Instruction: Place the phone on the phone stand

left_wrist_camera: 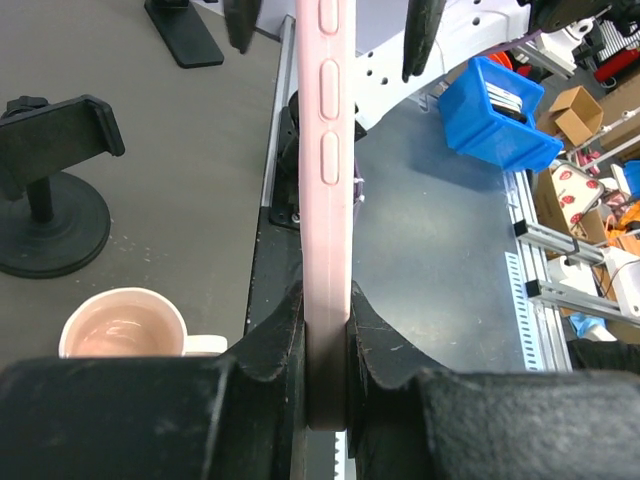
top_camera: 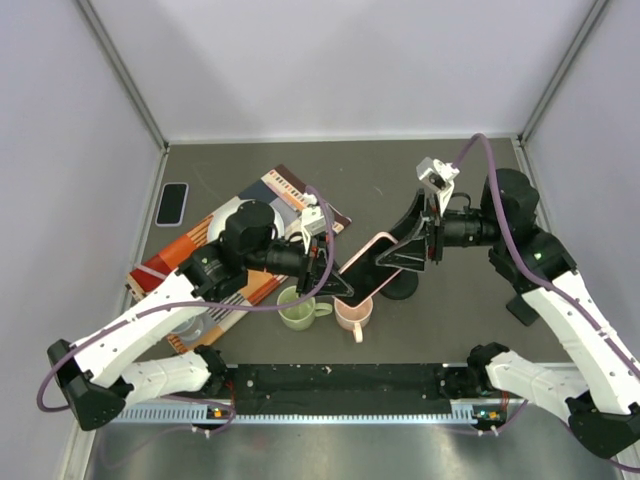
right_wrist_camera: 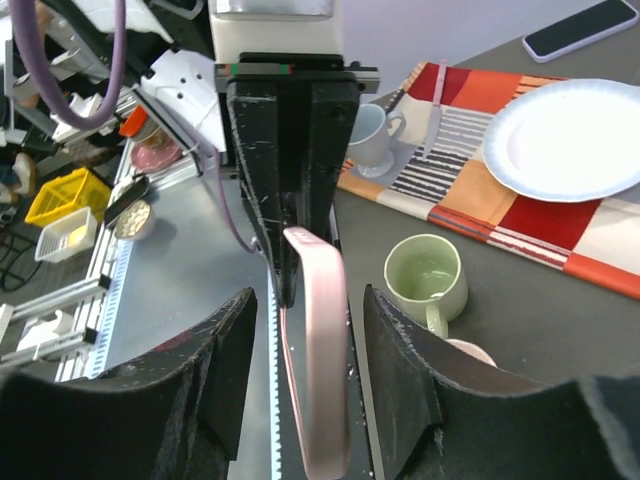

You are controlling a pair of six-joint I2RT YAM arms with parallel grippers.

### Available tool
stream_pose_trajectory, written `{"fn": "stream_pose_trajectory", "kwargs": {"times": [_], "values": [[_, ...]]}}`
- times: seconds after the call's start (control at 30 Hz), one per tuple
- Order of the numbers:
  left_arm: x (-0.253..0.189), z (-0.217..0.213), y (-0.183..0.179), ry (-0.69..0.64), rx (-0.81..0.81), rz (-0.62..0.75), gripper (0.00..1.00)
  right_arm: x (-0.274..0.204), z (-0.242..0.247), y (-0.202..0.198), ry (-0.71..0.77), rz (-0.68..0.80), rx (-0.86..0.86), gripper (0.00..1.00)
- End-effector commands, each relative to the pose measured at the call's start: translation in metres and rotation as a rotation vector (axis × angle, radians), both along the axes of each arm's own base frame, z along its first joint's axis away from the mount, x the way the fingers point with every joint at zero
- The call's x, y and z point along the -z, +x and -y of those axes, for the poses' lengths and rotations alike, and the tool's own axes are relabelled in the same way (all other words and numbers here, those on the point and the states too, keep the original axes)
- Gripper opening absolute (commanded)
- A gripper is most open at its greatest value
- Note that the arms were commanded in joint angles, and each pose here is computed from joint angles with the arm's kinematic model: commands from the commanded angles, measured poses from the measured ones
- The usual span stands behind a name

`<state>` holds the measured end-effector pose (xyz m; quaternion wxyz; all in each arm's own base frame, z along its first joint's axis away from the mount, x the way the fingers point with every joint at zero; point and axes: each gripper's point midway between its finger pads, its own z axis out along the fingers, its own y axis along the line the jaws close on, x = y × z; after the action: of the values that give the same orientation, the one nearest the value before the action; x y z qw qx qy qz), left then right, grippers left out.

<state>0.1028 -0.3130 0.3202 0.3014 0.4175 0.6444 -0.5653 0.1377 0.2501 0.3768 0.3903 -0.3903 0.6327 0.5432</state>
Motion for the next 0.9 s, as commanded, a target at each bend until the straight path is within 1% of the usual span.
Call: {"fn": "stream_pose_trajectory", "kwargs": {"times": [0.0, 0.1, 0.3, 0.33, 0.4, 0.47, 0.53, 0.57, 0.63, 0.67, 0.7, 0.73, 0.77, 0.8, 0.83, 0.87], "values": [[-0.038, 0.004, 0.0, -0.104, 0.039, 0.138, 0.0, -0.005, -0.001, -0.019, 0.037, 0.074, -0.121, 0.45], [-0.037, 0.005, 0.001, -0.099, 0.048, 0.143, 0.0, 0.0, 0.0, -0.021, 0.032, 0.076, -0.133, 0.43], [-0.037, 0.004, 0.001, -0.099, 0.054, 0.165, 0.0, 0.008, -0.001, -0.02, 0.023, 0.056, -0.142, 0.33], [-0.037, 0.004, 0.001, -0.1, 0.054, 0.176, 0.0, 0.009, -0.001, -0.021, 0.023, 0.053, -0.147, 0.3], [-0.037, 0.003, 0.001, -0.098, 0.051, 0.185, 0.0, 0.009, -0.001, -0.021, 0.022, 0.049, -0.144, 0.28], [-0.037, 0.003, 0.007, -0.094, 0.015, 0.194, 0.0, 0.009, 0.0, -0.019, 0.021, 0.058, -0.117, 0.32], [-0.039, 0.002, 0.006, -0.107, 0.009, 0.186, 0.0, 0.007, 0.0, -0.01, 0.023, 0.06, -0.057, 0.44], [-0.042, 0.001, 0.003, -0.12, 0.015, 0.186, 0.0, 0.01, -0.001, -0.008, 0.027, 0.015, -0.038, 0.45], [-0.044, 0.002, 0.003, -0.145, 0.008, 0.184, 0.0, 0.005, -0.003, -0.005, 0.057, 0.033, -0.027, 0.45], [-0.046, 0.002, 0.003, -0.155, 0.004, 0.187, 0.0, 0.009, -0.004, -0.006, 0.062, 0.003, -0.027, 0.45], [-0.044, 0.001, 0.001, -0.162, 0.004, 0.173, 0.0, 0.008, -0.004, -0.007, 0.074, 0.005, -0.03, 0.45], [-0.051, 0.001, 0.0, -0.2, 0.01, 0.195, 0.0, -0.001, -0.005, -0.008, 0.114, 0.051, -0.042, 0.45], [-0.055, 0.0, -0.004, -0.219, 0.02, 0.197, 0.0, 0.001, -0.004, -0.013, 0.134, 0.025, -0.056, 0.45], [-0.052, 0.0, -0.005, -0.22, 0.023, 0.171, 0.0, -0.001, -0.004, -0.015, 0.149, 0.03, -0.063, 0.45], [-0.059, 0.001, -0.006, -0.253, 0.029, 0.191, 0.0, -0.005, -0.005, -0.015, 0.173, 0.055, -0.068, 0.44], [-0.059, 0.001, -0.008, -0.257, 0.037, 0.184, 0.0, -0.004, -0.005, -0.015, 0.173, 0.04, -0.063, 0.43]]}}
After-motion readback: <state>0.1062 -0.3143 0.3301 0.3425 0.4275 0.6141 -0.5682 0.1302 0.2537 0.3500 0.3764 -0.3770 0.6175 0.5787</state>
